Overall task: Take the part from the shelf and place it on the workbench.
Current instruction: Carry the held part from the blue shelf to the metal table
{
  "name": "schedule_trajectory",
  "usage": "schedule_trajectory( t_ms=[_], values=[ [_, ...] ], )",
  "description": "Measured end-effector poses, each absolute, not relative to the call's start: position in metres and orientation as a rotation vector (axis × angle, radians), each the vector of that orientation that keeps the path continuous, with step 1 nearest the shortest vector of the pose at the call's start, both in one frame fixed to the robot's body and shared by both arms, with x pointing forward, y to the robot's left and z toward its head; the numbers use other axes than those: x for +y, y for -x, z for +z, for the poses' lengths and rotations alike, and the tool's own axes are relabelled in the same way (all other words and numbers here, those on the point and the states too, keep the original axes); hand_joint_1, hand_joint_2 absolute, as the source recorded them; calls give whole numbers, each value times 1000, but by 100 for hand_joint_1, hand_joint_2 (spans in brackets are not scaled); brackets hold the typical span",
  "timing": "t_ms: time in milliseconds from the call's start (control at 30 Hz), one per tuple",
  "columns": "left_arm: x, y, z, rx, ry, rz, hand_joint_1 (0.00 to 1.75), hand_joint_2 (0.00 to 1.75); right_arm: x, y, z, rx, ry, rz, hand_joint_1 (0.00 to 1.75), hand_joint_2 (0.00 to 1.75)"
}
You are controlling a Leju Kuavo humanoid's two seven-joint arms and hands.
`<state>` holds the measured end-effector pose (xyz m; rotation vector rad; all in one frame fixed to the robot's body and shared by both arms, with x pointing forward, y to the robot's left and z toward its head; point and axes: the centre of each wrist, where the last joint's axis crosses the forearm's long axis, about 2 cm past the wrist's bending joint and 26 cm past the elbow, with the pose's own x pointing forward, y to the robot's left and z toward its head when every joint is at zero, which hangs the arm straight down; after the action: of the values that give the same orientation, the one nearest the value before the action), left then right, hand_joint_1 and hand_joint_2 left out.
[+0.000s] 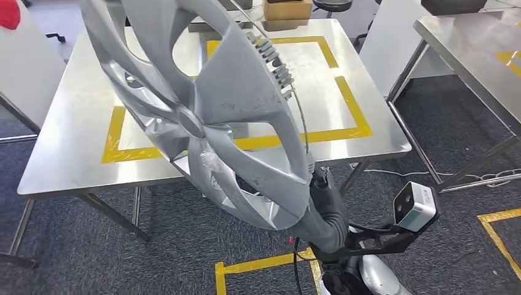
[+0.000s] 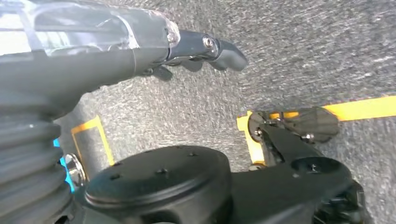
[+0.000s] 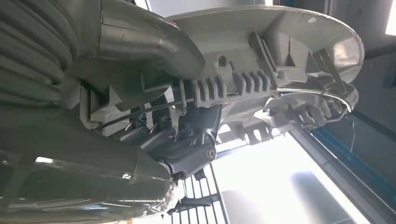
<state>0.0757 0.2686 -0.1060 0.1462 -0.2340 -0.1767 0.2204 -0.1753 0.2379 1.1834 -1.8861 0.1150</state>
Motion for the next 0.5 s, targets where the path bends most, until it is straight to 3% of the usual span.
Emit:
schedule_trajectory(
  t_ms=[500],
  values=[
    [274, -78, -106, -204, -165, -177, 0, 175, -185, -215, 234, -1885, -1196, 54, 175, 175]
  ],
)
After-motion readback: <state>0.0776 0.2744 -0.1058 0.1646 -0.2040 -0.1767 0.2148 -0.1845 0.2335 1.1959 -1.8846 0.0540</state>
